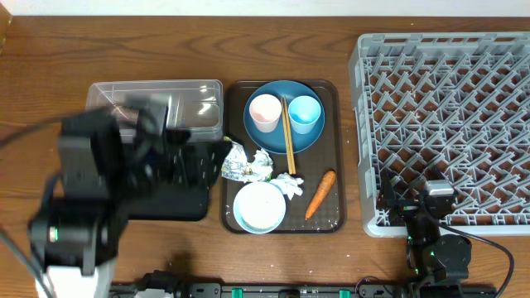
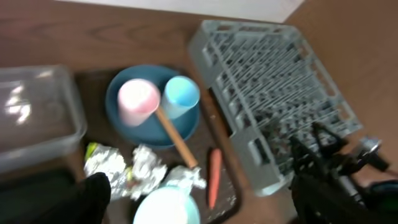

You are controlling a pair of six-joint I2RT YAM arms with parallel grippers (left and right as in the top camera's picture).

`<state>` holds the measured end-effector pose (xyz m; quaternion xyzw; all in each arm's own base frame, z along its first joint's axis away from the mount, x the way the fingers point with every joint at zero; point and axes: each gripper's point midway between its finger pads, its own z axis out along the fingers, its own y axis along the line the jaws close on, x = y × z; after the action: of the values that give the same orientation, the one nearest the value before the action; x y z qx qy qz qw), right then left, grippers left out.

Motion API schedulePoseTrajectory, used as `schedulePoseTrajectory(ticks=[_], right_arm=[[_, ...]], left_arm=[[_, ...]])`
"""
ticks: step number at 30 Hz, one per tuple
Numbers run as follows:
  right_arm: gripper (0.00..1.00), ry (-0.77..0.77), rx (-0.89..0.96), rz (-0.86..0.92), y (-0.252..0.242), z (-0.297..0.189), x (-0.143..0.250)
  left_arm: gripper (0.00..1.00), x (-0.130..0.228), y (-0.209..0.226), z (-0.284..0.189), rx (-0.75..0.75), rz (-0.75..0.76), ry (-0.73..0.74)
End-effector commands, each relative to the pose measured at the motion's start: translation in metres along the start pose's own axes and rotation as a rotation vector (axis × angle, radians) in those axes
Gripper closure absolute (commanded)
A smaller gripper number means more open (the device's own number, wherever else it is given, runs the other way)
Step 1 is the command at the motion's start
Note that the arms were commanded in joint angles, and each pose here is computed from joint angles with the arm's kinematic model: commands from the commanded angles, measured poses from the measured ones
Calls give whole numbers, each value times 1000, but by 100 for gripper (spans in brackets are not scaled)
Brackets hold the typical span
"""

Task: Sort waste into correct bins and load items into the dishwasher rack
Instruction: 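Reach the left gripper over the brown tray toward the white tissue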

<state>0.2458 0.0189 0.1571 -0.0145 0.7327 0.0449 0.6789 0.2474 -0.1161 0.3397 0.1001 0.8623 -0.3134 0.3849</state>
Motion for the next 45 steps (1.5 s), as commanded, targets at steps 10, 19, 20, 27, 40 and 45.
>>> schedulePoseTrajectory(ticks=[10, 19, 20, 27, 40, 45], right_arm=[[1, 0, -7, -1, 2, 0, 0], [1, 0, -7, -1, 2, 0, 0], [1, 0, -7, -1, 2, 0, 0], [1, 0, -7, -1, 2, 0, 0], [1, 0, -7, -1, 2, 0, 0], [1, 0, -7, -1, 2, 0, 0]], left_arm=[[56, 37, 0, 61, 48, -261, 318], [54, 121, 18, 117, -344, -255, 530], [53, 126, 20, 123, -375, -236, 540], [40, 154, 26, 165, -434, -189, 629], [36, 199, 58, 216, -515, -207, 764], [37, 204, 63, 231, -514, -206, 762]])
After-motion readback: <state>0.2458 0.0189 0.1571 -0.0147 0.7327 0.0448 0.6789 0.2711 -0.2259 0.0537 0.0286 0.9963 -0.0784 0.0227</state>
